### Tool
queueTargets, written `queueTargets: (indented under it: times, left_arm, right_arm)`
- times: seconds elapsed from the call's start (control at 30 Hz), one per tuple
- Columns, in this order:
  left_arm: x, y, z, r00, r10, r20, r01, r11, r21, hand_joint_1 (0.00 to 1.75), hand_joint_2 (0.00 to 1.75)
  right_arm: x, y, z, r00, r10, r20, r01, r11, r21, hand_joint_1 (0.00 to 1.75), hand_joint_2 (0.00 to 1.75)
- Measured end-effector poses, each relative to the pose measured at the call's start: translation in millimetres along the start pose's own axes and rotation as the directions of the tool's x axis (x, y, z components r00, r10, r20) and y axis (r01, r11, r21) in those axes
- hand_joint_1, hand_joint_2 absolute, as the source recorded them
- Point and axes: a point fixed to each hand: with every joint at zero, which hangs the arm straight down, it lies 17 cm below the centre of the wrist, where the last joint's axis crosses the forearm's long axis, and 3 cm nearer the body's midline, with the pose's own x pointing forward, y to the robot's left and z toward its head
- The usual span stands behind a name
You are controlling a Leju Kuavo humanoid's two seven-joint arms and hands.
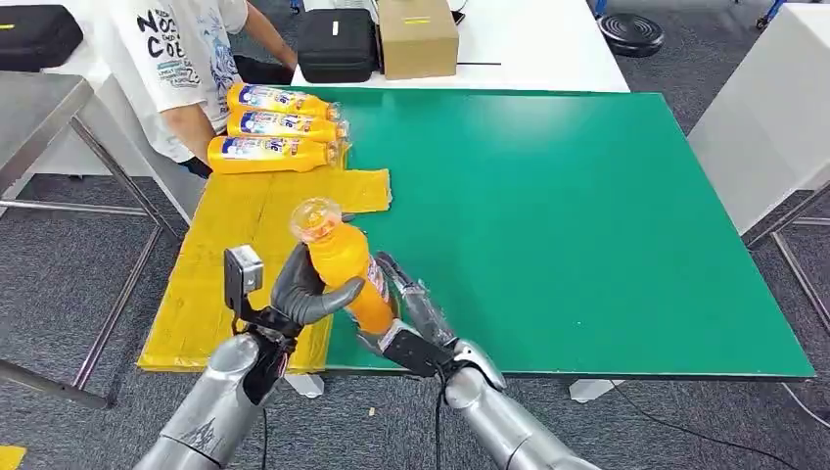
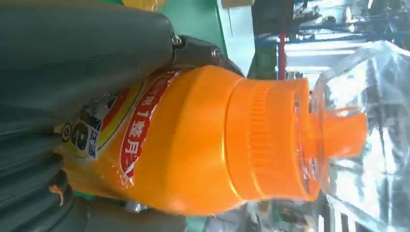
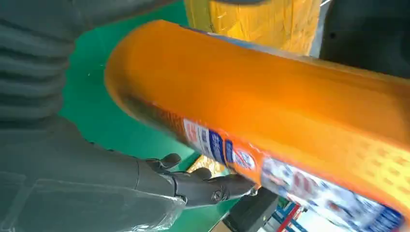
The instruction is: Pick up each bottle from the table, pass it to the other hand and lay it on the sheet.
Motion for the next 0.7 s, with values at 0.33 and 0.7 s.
queueTargets:
  times: [0.33,0.7]
  left_arm:
    - [1.8,103.4,-8.7,0.757,-0.643,-0.115,0.649,0.719,0.251,1.75,1.75]
    - [-9.7,180.1,-2.3,0.266,-0.926,-0.268,0.963,0.268,0.029,1.75,1.75]
  right_arm:
    - [33.0,-33.5,2.6,0.995,-0.021,0.095,0.031,0.994,-0.105,0.0,0.0]
    - [57.3,-60.5,20.5,0.986,-0.024,0.164,0.05,0.986,-0.159,0.0,0.0]
